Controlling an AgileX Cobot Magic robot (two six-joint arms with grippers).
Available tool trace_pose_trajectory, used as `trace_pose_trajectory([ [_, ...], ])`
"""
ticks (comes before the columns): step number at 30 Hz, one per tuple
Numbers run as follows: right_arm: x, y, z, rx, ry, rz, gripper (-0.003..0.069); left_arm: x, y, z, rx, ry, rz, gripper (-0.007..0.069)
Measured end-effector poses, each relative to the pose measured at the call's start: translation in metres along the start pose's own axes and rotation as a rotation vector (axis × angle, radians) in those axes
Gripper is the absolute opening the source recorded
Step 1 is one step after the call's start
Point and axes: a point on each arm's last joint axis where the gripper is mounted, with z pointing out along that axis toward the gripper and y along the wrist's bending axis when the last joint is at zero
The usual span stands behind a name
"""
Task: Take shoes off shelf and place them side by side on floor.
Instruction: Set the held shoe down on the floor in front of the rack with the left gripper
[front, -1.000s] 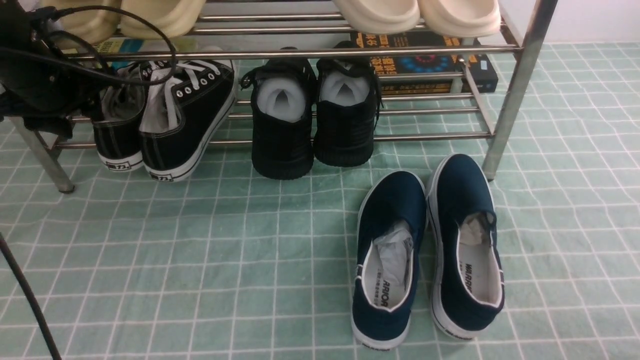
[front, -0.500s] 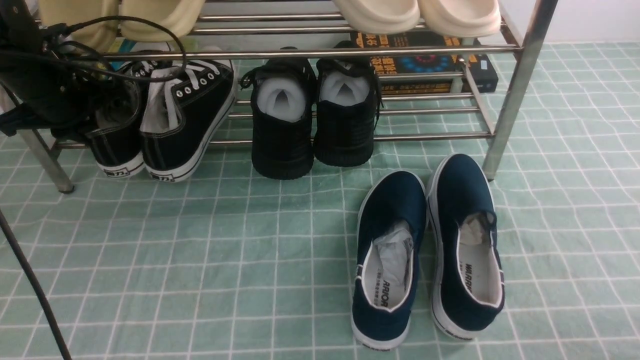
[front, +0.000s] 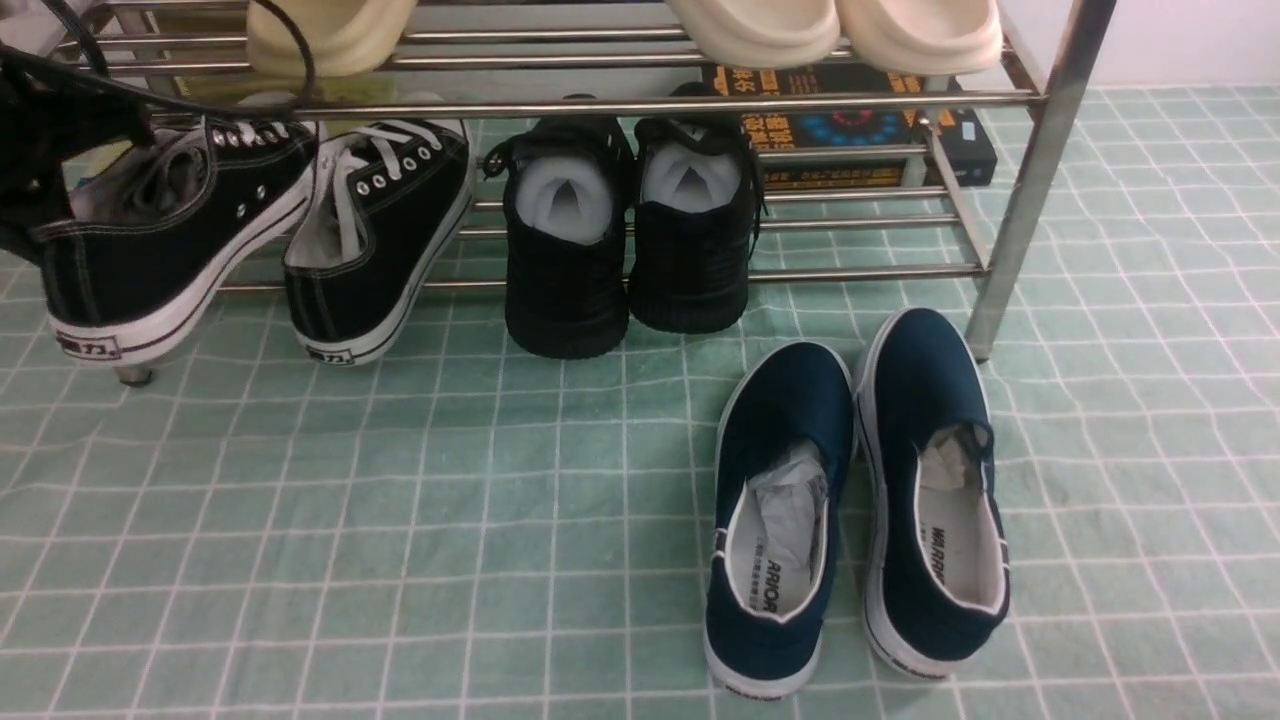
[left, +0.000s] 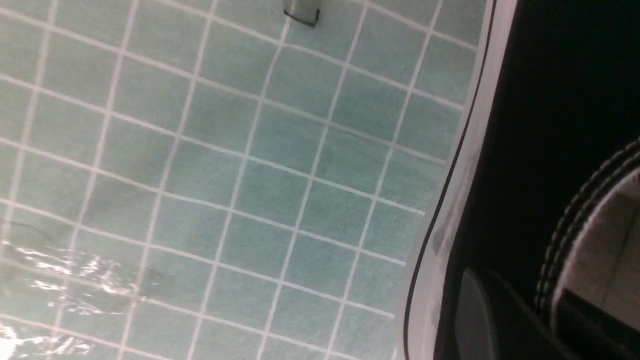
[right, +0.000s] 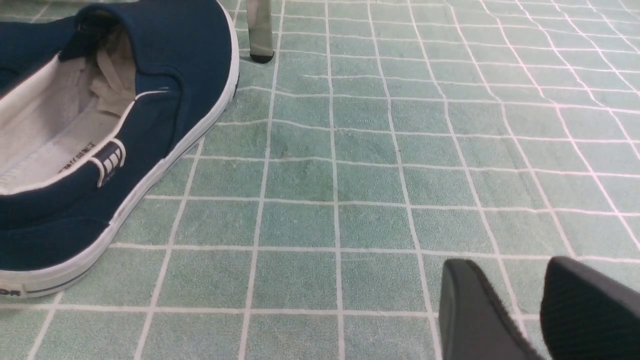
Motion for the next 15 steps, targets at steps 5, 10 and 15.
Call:
trace_pose_trajectory([
  [5, 0.0, 0.0, 0.0, 0.0, 0.0, 0.0, 0.0237, 0.02, 0.012, -0.029, -0.06, -0.053, 0.018, 0.0018],
  [10, 0.0, 0.0, 0.0, 0.0, 0.0, 0.0, 0.0237, 0.065, 0.024, -0.038, -0.094, -0.018, 0.016, 0.0018],
  [15, 0.0, 0.0, 0.0, 0.0, 0.0, 0.0, 0.0237, 0.111, 0.035, -0.01, -0.153, 0.109, -0.048, 0.0018],
])
